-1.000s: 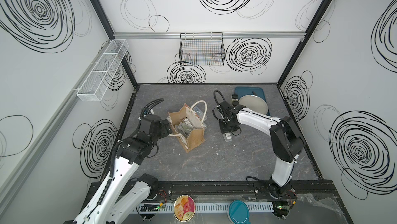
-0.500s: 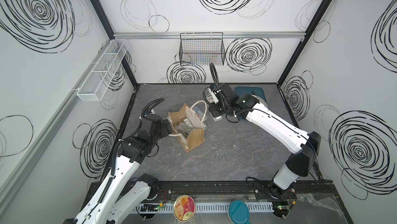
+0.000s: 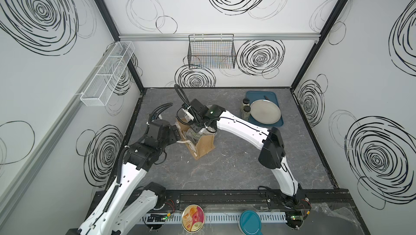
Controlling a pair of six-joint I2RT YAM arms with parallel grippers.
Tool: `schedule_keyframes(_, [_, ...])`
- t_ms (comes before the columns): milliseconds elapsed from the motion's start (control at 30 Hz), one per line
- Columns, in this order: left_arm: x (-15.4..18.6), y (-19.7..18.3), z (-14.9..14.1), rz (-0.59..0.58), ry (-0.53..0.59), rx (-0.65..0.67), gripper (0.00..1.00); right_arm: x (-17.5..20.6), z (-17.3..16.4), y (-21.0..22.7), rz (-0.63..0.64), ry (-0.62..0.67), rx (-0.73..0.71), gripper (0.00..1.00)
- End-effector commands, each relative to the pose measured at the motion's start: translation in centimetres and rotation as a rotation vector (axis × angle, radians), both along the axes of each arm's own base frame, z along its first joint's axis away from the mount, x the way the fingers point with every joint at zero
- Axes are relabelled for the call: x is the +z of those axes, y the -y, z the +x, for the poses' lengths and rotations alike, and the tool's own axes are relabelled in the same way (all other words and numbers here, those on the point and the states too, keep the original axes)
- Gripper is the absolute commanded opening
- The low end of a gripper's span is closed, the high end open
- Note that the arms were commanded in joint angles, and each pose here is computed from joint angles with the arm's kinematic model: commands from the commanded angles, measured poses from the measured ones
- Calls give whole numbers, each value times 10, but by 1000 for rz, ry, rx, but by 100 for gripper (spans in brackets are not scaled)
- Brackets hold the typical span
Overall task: Put the compass set into the canvas bag
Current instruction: Place the compass set in the canvas bag, then move the canvas bag to the center of the board.
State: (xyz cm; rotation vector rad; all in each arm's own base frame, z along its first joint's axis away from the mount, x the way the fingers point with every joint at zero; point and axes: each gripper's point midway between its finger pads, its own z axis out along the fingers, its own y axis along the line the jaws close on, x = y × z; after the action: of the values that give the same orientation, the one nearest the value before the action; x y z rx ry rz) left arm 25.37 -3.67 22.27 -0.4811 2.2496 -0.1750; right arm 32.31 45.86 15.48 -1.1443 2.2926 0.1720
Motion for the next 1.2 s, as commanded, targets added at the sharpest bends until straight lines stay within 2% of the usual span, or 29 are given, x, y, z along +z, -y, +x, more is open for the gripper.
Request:
schedule_keyframes(0, [3, -3, 1, 5, 18, 10, 88, 8, 1, 6, -29, 13, 12, 46])
schedule_keyframes(133, [-1, -2, 2, -1, 12, 6, 88, -13, -3, 10, -60, -39, 10, 51])
schedule_keyframes(233, [-3, -2, 3, -1, 3, 5, 87, -9, -1, 12, -41, -50, -15, 63])
schedule_keyframes(400, [-3, 0, 5, 0, 1, 1, 86, 33, 2, 21, 38, -20, -61, 77])
schedule_keyframes(500, [-6, 2, 6, -3, -9, -6, 86, 61, 2, 32, 89, -9, -92, 79])
schedule_keyframes(700, [-14, 8, 11, -10, -27, -26, 82, 95, 16, 65, 177, -20, -203, 78])
schedule_keyframes(900, [-20, 16, 18, -5, -43, -52, 77, 78, 40, 96, 255, -97, -305, 72])
schedule_keyframes(1033, [-20, 21, 23, -10, -41, -63, 65, 56, 50, 98, 300, -180, -316, 65])
schedule_keyframes(1167, [-23, 27, 26, -24, -44, -76, 50, 39, 50, 89, 346, -301, -301, 51])
